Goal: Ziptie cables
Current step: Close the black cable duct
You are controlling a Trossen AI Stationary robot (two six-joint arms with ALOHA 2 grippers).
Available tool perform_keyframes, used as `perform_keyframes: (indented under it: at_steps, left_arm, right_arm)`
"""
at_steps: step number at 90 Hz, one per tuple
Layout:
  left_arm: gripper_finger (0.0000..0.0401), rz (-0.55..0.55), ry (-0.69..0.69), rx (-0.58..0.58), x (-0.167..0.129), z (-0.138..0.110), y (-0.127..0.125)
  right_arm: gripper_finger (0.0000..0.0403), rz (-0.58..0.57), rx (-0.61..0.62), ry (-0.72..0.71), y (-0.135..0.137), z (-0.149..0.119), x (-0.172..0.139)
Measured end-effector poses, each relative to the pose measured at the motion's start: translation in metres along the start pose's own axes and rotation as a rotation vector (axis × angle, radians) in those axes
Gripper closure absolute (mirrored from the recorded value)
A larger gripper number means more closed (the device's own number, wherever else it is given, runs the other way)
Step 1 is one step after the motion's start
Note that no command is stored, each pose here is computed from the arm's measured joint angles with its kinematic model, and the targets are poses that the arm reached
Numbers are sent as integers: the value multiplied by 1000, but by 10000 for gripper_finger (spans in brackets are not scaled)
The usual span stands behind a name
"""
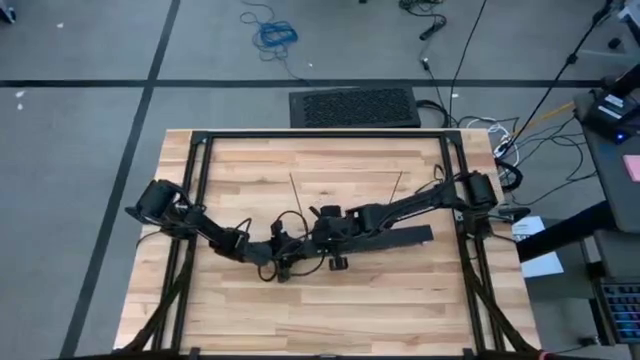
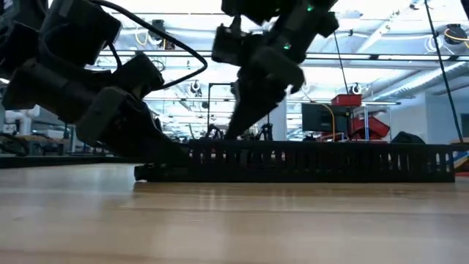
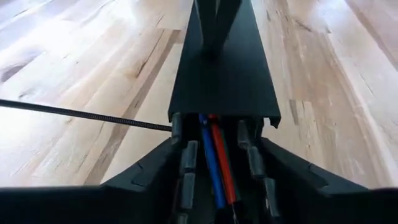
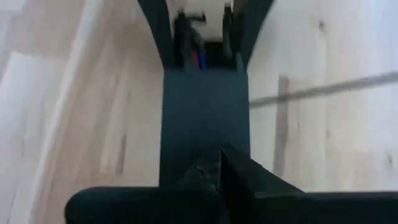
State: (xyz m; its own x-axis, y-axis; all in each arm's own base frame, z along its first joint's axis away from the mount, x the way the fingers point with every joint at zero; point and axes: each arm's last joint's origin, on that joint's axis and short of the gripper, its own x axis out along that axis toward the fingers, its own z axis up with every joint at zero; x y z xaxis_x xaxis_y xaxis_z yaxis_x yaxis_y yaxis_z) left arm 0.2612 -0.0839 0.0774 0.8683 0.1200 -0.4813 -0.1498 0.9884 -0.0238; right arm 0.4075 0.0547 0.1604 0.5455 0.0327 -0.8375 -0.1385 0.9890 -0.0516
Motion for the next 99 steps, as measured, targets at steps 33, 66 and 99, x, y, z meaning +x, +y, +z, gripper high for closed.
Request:
perform_keyframes:
  at_steps: [33, 66, 99]
  left_arm:
    - [191, -6, -9, -7, 0, 1, 0]
    - [149, -26, -53, 20, 1, 6, -2]
    - [127, 9, -58, 28, 0, 5, -1]
  right_arm:
    - [403, 40, -17, -135, -4, 11, 7]
    - [403, -14, -18, -59, -1, 9, -30]
    - [403, -12, -3, -47, -1, 8, -29]
